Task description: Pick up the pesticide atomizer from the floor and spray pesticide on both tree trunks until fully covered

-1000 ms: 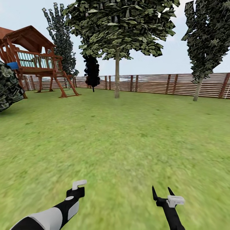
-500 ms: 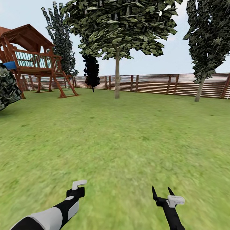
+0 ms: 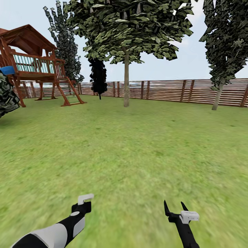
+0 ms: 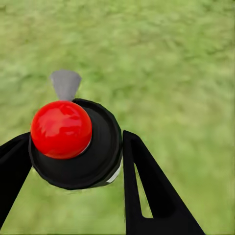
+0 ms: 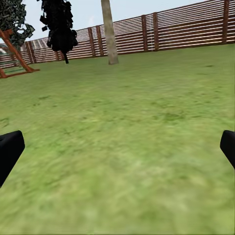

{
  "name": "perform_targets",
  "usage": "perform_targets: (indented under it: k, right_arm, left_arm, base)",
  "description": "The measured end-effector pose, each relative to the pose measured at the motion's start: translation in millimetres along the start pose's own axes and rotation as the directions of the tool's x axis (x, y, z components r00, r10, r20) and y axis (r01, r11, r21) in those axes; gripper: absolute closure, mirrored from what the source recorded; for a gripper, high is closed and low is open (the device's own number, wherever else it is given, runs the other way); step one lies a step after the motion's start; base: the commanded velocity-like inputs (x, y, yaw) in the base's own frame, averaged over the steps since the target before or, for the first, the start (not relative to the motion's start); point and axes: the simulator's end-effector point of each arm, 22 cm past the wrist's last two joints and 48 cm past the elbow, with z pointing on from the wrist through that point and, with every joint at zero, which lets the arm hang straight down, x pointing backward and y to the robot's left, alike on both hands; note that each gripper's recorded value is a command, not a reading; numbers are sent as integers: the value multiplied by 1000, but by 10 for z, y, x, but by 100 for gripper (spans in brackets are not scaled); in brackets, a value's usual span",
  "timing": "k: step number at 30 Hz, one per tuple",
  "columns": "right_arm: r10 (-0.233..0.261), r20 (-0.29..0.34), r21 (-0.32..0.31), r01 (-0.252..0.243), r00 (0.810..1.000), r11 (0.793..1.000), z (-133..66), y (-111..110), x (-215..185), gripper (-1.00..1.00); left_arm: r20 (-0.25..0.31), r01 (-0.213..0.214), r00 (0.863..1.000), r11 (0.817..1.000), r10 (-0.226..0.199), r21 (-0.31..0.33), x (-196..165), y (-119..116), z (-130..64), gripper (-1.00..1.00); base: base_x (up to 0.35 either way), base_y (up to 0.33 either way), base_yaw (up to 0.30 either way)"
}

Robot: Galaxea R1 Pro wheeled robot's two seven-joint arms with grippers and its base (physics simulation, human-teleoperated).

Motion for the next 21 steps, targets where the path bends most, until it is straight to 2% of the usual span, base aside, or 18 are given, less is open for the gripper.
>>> perform_targets:
  k: [21]
  right_arm:
    - [0, 0, 0, 0, 1000, 1000, -2, 0, 1, -100]
  left_arm:
    - [0, 0, 1000, 1000, 0, 0, 0, 0, 0, 100]
  base:
    - [337, 0, 0]
